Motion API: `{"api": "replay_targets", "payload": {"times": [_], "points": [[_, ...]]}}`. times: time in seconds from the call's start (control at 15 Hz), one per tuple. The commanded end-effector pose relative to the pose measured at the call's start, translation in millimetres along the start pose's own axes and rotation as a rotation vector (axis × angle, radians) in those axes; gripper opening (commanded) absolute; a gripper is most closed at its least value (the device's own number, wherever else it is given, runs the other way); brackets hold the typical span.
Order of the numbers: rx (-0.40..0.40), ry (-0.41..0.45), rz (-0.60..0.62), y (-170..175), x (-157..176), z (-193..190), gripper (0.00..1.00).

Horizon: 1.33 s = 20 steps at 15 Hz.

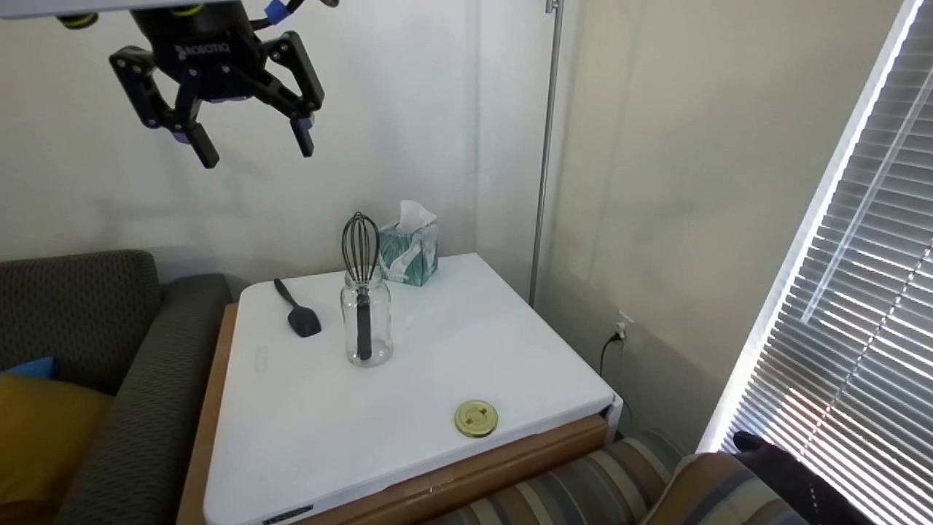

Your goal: Put the dishing spoon in the glass cup

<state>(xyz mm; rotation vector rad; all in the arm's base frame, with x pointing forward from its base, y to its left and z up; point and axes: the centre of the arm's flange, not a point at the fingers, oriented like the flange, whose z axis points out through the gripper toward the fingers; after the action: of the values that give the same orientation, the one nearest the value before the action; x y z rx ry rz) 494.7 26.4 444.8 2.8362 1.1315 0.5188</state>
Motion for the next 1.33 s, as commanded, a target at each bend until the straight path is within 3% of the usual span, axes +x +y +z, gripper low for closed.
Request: {"api": "replay_targets", "payload": {"times": [0.0,0.73,1.27], "points": [[-0.011,0.032,-0.114,-10.4,22.7,28.1,1.00],[0.010,0.057,-0.413,-63.8,77.3,83.4,1.00],[0.051,0.021,-0.512,-83.6,98.7,132.7,1.00]]}}
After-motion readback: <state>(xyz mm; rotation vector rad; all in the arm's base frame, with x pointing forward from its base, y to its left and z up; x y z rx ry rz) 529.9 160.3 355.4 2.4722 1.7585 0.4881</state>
